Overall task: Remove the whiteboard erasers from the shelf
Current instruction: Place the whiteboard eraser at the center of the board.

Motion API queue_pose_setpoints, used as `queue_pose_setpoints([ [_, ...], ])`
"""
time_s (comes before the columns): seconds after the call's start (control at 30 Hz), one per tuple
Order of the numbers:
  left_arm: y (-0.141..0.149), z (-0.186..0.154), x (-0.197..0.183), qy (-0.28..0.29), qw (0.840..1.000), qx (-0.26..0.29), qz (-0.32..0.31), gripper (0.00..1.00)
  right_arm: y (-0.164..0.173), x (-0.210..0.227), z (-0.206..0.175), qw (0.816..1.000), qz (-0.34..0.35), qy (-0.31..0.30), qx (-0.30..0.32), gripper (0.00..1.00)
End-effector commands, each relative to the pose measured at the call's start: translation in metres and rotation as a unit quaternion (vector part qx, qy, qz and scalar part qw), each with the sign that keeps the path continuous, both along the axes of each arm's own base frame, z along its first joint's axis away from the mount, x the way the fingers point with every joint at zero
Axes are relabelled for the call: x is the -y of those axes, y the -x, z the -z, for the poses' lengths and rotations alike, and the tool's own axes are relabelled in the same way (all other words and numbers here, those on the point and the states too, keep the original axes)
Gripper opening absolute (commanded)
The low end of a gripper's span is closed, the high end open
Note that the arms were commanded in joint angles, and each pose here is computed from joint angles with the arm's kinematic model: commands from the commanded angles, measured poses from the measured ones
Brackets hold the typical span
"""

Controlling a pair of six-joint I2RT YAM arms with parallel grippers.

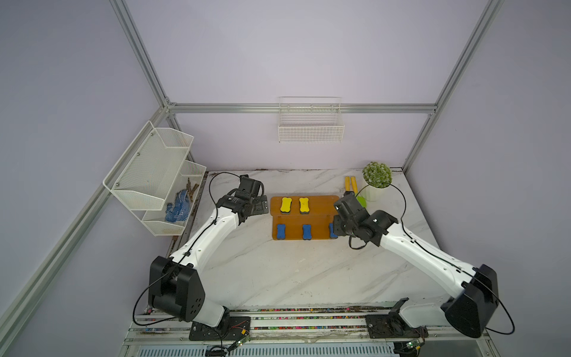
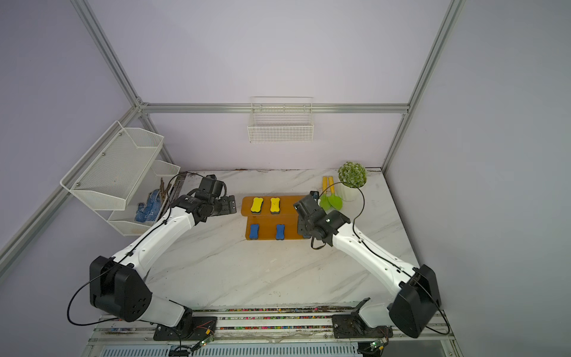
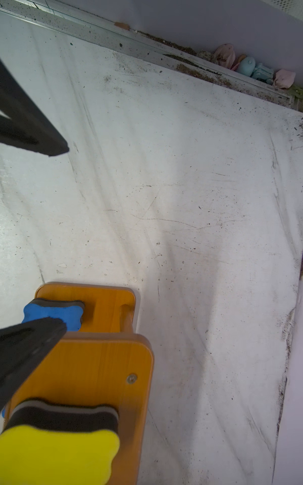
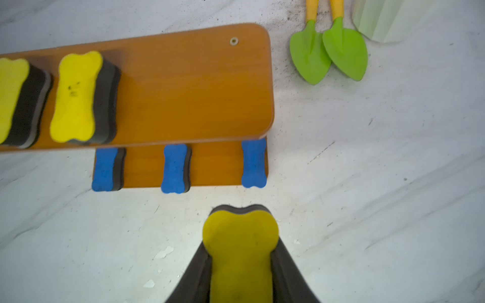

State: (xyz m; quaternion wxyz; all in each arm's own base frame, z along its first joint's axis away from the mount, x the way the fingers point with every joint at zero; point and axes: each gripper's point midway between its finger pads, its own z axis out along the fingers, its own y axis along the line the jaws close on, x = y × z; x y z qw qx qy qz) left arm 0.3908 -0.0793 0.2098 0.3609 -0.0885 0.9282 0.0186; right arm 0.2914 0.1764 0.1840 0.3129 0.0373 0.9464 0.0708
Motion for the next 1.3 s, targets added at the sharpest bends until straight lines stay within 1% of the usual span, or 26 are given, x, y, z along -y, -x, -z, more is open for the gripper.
queue_pose_setpoints([
  [0.0, 0.003, -0.019, -0.003, 0.009, 0.999, 0.030, -0.008, 1.00, 0.020, -0.008, 0.029, 0.999, 0.032, -0.026, -0.013, 0.23],
  [0.07, 0.003, -0.021, -0.001, 0.010, 0.999, 0.032, -0.004, 1.00, 0.033, -0.017, 0.050, 0.999, 0.025, -0.033, -0.026, 0.23],
  [0.2, 0.003, -0.021, -0.002, 0.007, 0.999, 0.031, -0.001, 1.00, 0.043, -0.028, 0.084, 0.998, 0.018, -0.035, -0.048, 0.23],
  [0.27, 0.003, -0.019, -0.002, 0.005, 1.000, 0.030, -0.002, 1.00, 0.048, -0.030, 0.097, 0.998, 0.021, -0.032, -0.054, 0.23],
  [0.3, 0.008, -0.032, -0.005, 0.008, 0.999, 0.046, -0.004, 1.00, 0.052, -0.030, 0.104, 0.997, 0.022, -0.030, -0.060, 0.24],
  [0.43, 0.008, -0.033, -0.005, 0.008, 0.999, 0.048, -0.002, 1.00, 0.071, -0.020, 0.125, 0.996, 0.031, -0.017, -0.084, 0.25],
  [0.7, 0.006, -0.031, 0.000, 0.017, 0.999, 0.044, 0.006, 1.00, 0.108, -0.006, 0.144, 0.993, 0.045, 0.001, -0.108, 0.26],
  [0.93, 0.006, -0.032, 0.001, 0.020, 0.999, 0.046, 0.006, 1.00, 0.139, 0.000, 0.151, 0.992, 0.049, 0.011, -0.118, 0.26],
  [1.1, 0.007, -0.031, 0.003, 0.023, 0.999, 0.044, 0.010, 1.00, 0.155, 0.006, 0.156, 0.990, 0.054, 0.019, -0.126, 0.28],
  [1.27, 0.007, -0.032, 0.003, 0.023, 0.999, 0.046, 0.010, 1.00, 0.161, 0.008, 0.155, 0.990, 0.055, 0.019, -0.125, 0.29],
])
